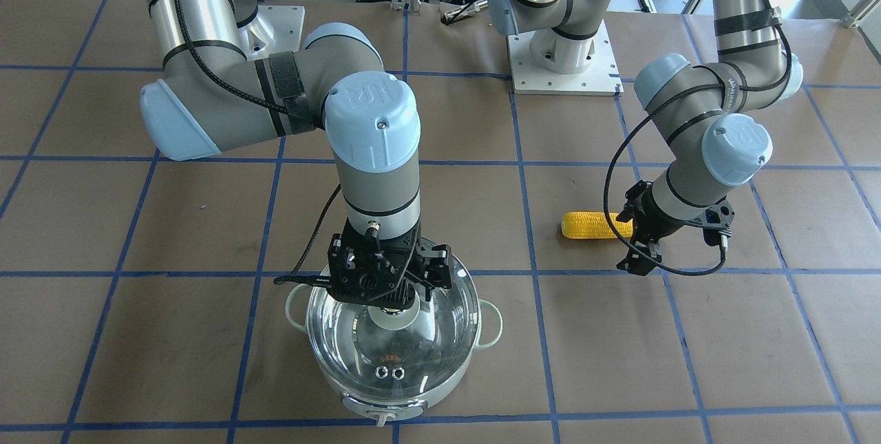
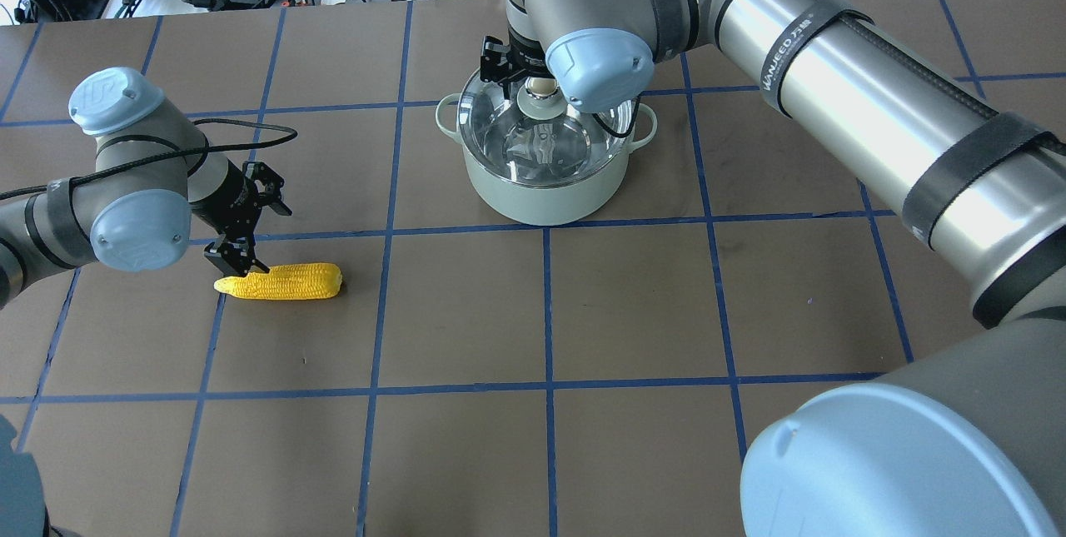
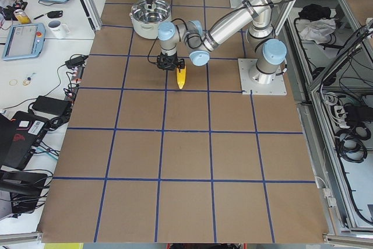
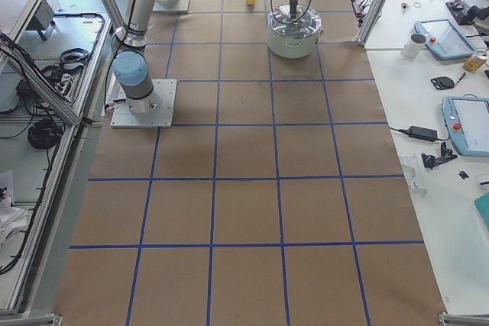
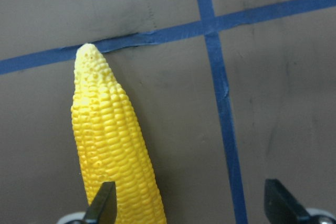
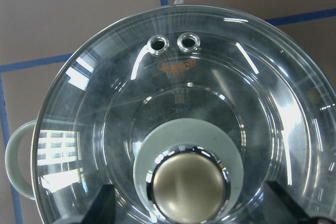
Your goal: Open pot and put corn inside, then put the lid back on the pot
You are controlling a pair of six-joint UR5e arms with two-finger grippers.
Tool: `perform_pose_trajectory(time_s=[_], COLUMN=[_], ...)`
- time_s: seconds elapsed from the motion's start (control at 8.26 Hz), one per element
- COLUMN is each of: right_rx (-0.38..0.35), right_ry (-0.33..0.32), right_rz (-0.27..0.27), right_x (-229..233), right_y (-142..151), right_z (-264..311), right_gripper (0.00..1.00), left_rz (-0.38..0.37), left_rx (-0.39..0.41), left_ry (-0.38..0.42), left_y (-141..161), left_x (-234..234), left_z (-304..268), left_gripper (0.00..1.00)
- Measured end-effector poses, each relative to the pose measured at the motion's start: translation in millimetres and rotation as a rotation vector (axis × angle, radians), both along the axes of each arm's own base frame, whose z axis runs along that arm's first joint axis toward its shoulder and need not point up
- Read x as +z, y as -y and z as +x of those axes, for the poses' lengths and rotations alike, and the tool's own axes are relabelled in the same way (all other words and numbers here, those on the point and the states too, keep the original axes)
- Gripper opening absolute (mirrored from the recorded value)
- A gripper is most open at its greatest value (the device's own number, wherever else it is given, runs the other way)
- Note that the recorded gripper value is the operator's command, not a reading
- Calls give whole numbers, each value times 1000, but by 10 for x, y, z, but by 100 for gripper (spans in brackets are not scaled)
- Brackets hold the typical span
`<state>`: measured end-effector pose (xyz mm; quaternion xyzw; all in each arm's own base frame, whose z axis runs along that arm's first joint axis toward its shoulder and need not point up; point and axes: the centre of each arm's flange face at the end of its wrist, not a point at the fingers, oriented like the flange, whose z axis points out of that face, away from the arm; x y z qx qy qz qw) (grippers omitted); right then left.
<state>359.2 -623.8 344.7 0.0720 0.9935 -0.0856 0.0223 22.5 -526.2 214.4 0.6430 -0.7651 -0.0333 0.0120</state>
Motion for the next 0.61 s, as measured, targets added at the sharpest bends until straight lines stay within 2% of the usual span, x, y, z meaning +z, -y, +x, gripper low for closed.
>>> perform_pose_trajectory(time_s=[0.24, 0.36, 0.61], right_rx=[5, 6, 18], right_ry=[-4, -4, -4], right_rz=[-2, -3, -7], right_x=[-24, -21, -14], right_y=[4, 6, 10], right_z=[-2, -3, -6], right_gripper=[51, 44, 43], left_rz=[15, 21, 29], left_rx=[16, 28, 96], left_ry=[-6, -8, -7], left_y=[-68, -103, -133], left_x=[-43, -64, -72], left_z=[60, 72, 80], left_gripper=[100, 100, 100])
